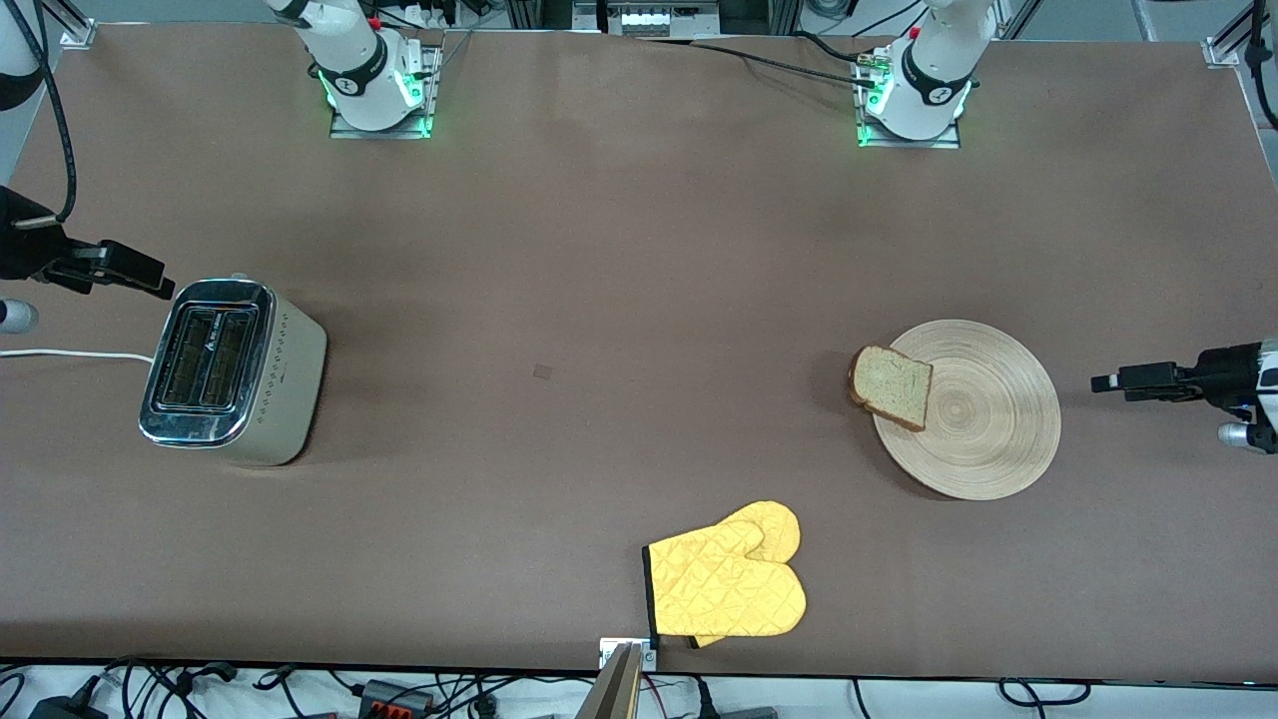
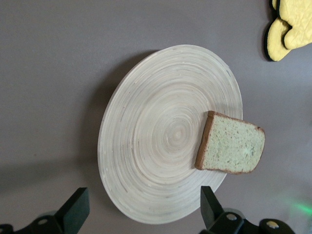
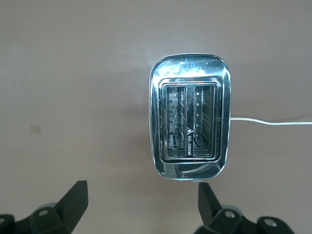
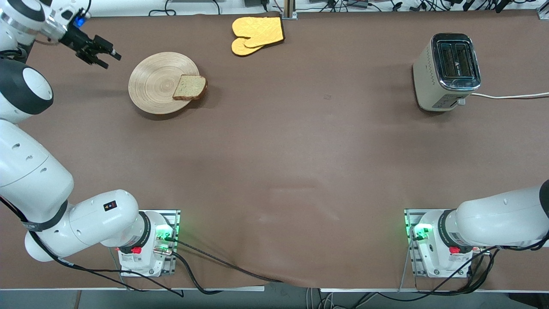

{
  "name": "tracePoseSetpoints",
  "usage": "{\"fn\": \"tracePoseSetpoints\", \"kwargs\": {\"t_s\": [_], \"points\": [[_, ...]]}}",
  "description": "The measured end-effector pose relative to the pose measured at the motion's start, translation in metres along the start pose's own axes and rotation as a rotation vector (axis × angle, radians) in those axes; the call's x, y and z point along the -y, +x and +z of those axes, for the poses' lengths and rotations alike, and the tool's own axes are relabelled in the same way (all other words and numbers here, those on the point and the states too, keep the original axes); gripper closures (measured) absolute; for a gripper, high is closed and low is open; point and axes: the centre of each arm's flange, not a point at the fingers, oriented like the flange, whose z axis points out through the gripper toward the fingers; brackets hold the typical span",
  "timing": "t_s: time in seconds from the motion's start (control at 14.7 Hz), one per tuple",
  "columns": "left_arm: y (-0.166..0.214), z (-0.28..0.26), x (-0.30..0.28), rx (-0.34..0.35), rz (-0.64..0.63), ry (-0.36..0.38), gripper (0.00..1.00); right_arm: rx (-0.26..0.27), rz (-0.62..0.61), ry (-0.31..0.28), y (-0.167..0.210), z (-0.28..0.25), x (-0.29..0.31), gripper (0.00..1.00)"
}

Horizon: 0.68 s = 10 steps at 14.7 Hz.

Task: Move plate and put bread in toaster
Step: 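Grasp the wooden plate's rim with the left gripper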

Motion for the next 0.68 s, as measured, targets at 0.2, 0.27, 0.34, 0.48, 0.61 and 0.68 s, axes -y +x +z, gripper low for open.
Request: {"fn": "tracePoseSetpoints", "kwargs": {"t_s": [0.2,0.27,0.34,0.48,0.61,0.68], "points": [[0.004,0.049,0.041,-0.002,0.022,-0.040,0.00,0.000,0.000,0.000,0.000,0.000,0.000,0.00],[0.007,0.061,0.050,-0.022,0.049,-0.050,0.00,0.000,0.000,0.000,0.000,0.000,0.000,0.00],[0.009,0.070,0.057,-0.040,0.074,-0.065,0.00,0.000,0.000,0.000,0.000,0.000,0.000,0.00],[0.007,0.081,0.071,-0.085,0.105,-0.122,0.00,0.000,0.000,0.000,0.000,0.000,0.000,0.00],[0.004,0.087,0.084,-0.123,0.115,-0.165,0.02,0.000,0.000,0.000,0.000,0.000,0.000,0.00],[0.002,0.088,0.088,-0.126,0.124,-0.169,0.04,0.000,0.000,0.000,0.000,0.000,0.000,0.00]]}}
